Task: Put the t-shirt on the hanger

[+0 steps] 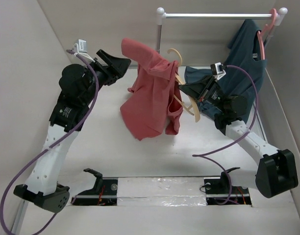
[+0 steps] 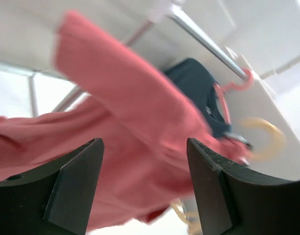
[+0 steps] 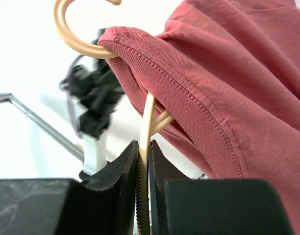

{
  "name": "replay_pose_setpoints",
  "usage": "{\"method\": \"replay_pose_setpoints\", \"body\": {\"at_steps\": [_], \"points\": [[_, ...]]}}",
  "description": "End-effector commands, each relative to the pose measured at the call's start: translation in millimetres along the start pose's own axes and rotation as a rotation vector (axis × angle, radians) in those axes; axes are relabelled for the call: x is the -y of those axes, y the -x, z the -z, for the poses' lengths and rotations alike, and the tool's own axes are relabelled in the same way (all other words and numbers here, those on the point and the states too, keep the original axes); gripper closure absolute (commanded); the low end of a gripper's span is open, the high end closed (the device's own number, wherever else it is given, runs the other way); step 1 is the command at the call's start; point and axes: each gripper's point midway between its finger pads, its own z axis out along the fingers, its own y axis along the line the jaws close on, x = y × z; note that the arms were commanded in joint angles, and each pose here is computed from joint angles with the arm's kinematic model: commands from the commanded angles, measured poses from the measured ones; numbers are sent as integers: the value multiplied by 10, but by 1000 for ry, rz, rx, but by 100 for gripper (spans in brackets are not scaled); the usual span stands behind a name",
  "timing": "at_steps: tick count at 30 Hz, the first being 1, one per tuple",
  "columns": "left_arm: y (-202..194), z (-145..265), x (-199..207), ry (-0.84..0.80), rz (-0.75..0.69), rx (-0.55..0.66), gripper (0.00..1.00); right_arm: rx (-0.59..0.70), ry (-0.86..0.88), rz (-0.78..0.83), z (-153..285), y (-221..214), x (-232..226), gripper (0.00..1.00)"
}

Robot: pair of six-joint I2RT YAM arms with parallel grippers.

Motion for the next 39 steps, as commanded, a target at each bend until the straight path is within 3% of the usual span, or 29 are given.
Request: {"method": "replay_pose_setpoints", "body": {"at_steps": [1, 7, 15, 19, 27, 33, 39], "points": [[31, -256, -234, -2, 158, 33, 31, 22, 171, 146, 25, 59, -673, 100], [138, -424, -138, -128, 142, 131, 24, 12, 180, 123, 74, 12, -768, 100], [230, -437, 65, -297, 145, 212, 28, 8, 208, 92, 115, -15, -879, 100], [274, -407, 167, -359, 148, 234, 43, 0, 214, 85, 123, -32, -878, 100], [397, -298, 276, -364, 120, 257, 100, 16, 204, 84, 146, -31, -875, 100], [549, -29, 488, -362, 98, 250, 100, -4, 138, 109, 151, -80, -719, 100], [856, 32, 736, -306, 124, 236, 100, -145, 112, 126, 119, -371, -701, 100]]}}
